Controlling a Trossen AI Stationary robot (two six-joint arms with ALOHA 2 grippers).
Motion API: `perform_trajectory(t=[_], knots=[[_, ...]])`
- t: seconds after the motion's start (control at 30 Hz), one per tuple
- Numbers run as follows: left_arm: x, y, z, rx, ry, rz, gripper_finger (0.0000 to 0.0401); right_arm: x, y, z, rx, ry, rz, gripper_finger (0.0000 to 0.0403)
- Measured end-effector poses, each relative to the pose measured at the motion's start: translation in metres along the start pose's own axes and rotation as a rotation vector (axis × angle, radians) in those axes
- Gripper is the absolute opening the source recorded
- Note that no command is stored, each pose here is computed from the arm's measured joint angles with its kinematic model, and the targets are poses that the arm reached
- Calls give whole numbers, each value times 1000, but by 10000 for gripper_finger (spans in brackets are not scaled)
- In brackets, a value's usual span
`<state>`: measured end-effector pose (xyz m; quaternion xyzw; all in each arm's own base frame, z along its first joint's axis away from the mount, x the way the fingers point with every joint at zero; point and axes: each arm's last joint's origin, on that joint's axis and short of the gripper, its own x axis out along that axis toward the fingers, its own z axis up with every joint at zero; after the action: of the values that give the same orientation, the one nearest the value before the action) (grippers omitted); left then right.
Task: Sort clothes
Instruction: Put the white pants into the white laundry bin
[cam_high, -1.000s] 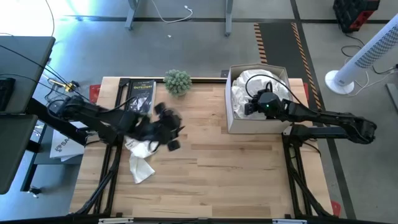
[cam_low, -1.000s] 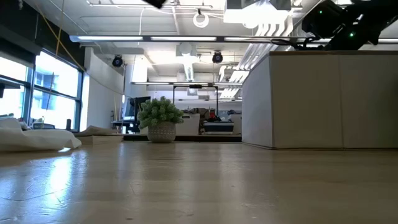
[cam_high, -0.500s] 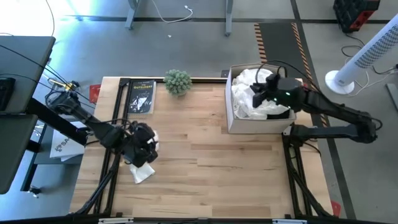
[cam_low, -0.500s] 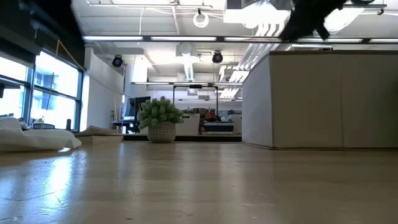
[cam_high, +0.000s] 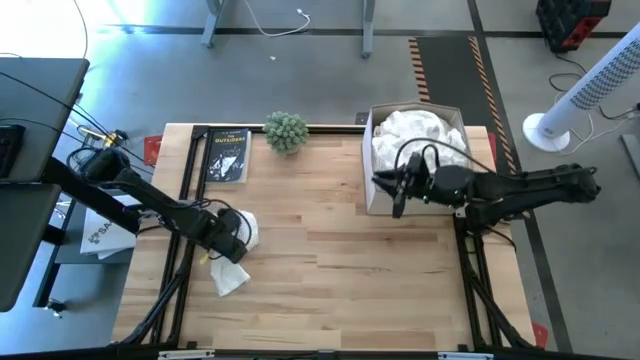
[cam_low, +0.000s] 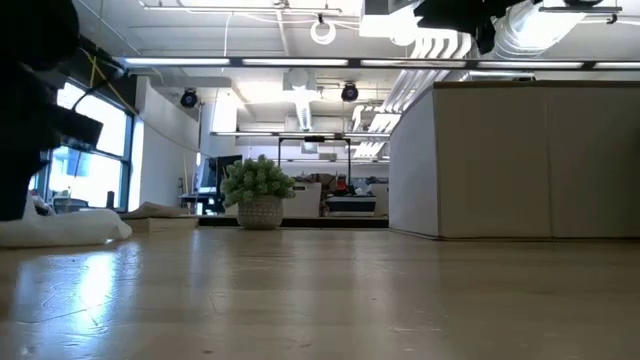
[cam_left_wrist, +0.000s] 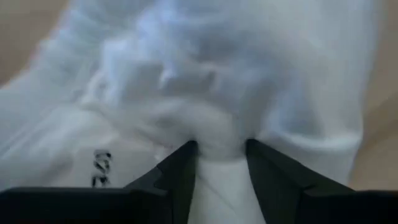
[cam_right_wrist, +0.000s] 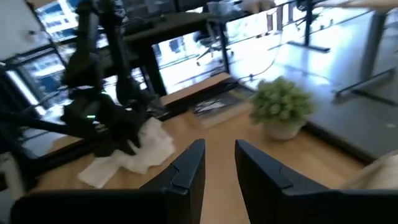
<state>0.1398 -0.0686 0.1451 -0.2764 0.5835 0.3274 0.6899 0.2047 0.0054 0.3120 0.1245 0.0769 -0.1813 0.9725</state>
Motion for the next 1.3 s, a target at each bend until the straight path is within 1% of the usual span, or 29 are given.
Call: perform_trajectory(t=[0.07,0.1,0.2,0.23,0.3,0.37,0.47,0.53,0.6,0.67,0.77,0.87,0.93,1.0,1.07,1.17,1.23,1.3], knots=[[11,-2,2,20,-17,-83,122,4,5,-8,21,15,19,84],[13,-5,4,25,-37,-146,106,6,7,-12,26,27,27,84],[13,-16,11,66,-96,-257,34,16,18,-27,7,90,55,84],[11,-18,13,88,-128,-275,19,20,24,-31,-7,102,79,84],[1,-30,22,122,-226,-352,16,29,39,-40,-50,107,159,84],[-15,-45,32,160,-335,-436,16,40,56,-50,-96,86,267,84],[-38,-58,45,238,-471,-467,6,58,79,-67,-158,29,401,84],[-59,-68,54,276,-575,-488,5,71,92,-76,-208,1,438,84],[-76,-73,61,312,-649,-491,5,84,102,-79,-255,0,430,86],[-88,-77,66,349,-688,-489,5,97,112,-76,-299,7,403,94],[-103,-81,72,373,-739,-501,5,115,127,-66,-378,45,372,123],[-104,-81,73,403,-749,-485,5,128,142,-48,-458,96,341,166],[-101,-80,72,403,-738,-476,5,136,148,-39,-508,125,270,196],[-101,-80,72,398,-736,-478,5,145,149,-36,-547,187,214,220],[-101,-80,72,401,-736,-483,5,158,146,-41,-551,276,217,235],[-103,-83,70,426,-755,-500,5,180,139,-59,-511,398,308,239],[-104,-84,68,464,-767,-512,5,193,135,-74,-498,447,318,232],[-105,-86,66,491,-772,-521,6,202,132,-88,-490,473,300,209]])
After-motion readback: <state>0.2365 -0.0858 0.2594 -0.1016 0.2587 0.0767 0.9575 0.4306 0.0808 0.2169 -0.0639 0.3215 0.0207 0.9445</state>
